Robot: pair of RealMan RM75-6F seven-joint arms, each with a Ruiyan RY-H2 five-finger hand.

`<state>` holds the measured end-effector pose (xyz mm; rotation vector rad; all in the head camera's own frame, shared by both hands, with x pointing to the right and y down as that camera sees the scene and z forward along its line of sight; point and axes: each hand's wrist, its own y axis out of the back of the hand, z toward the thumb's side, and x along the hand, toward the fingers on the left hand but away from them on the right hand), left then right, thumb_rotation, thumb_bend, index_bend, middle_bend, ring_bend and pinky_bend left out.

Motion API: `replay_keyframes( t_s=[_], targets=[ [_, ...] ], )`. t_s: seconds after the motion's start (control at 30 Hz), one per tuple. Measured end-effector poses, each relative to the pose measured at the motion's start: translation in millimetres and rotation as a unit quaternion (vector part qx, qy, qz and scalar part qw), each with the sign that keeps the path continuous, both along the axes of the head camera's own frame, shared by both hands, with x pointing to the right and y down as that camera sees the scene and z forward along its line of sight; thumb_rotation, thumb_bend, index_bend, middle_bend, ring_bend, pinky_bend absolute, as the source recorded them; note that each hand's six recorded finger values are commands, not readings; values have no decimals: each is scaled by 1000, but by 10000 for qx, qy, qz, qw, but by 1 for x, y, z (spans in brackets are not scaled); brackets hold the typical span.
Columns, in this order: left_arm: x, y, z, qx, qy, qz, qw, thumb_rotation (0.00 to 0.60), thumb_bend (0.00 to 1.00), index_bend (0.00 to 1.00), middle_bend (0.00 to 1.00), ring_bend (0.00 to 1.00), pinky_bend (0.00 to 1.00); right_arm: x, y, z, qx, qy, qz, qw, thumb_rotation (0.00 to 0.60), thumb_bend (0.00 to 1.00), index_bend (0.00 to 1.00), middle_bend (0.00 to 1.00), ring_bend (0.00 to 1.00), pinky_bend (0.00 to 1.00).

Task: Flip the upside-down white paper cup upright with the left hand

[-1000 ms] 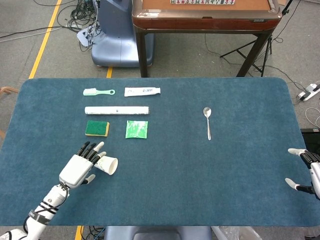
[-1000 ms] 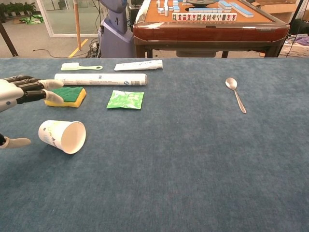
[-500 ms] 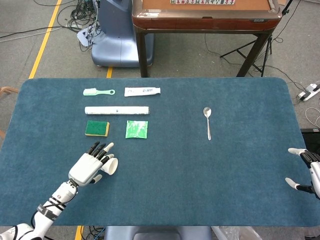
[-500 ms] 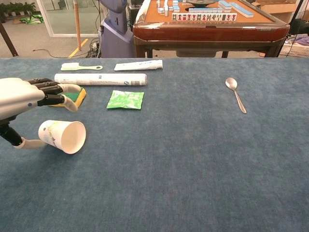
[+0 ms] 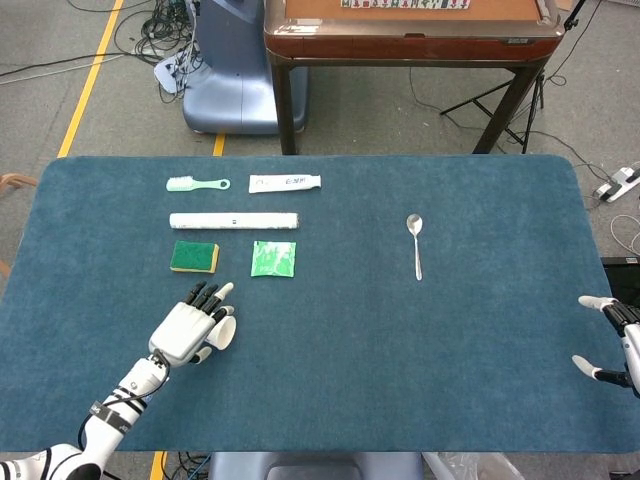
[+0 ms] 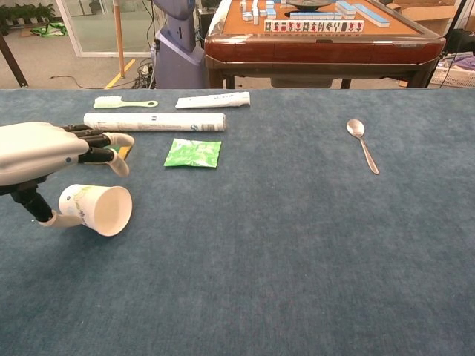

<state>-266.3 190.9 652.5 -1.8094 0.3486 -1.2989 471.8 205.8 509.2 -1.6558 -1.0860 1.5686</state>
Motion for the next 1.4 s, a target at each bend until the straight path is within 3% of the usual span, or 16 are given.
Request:
replay_keyframes(
  t_s=[1.13, 1.4],
  targets=[
    [-1, -4, 18, -364, -311, -288, 9984, 600, 206, 297, 0, 0, 0, -1, 0, 1, -15, -14, -18, 10000, 600, 0, 265, 285, 268, 574],
    [0, -6, 17, -319, -164, -404, 9985, 600, 205, 426, 0, 0, 0, -1, 0, 0, -11, -18, -17, 10000, 600, 0, 265, 286, 269, 574]
  ],
)
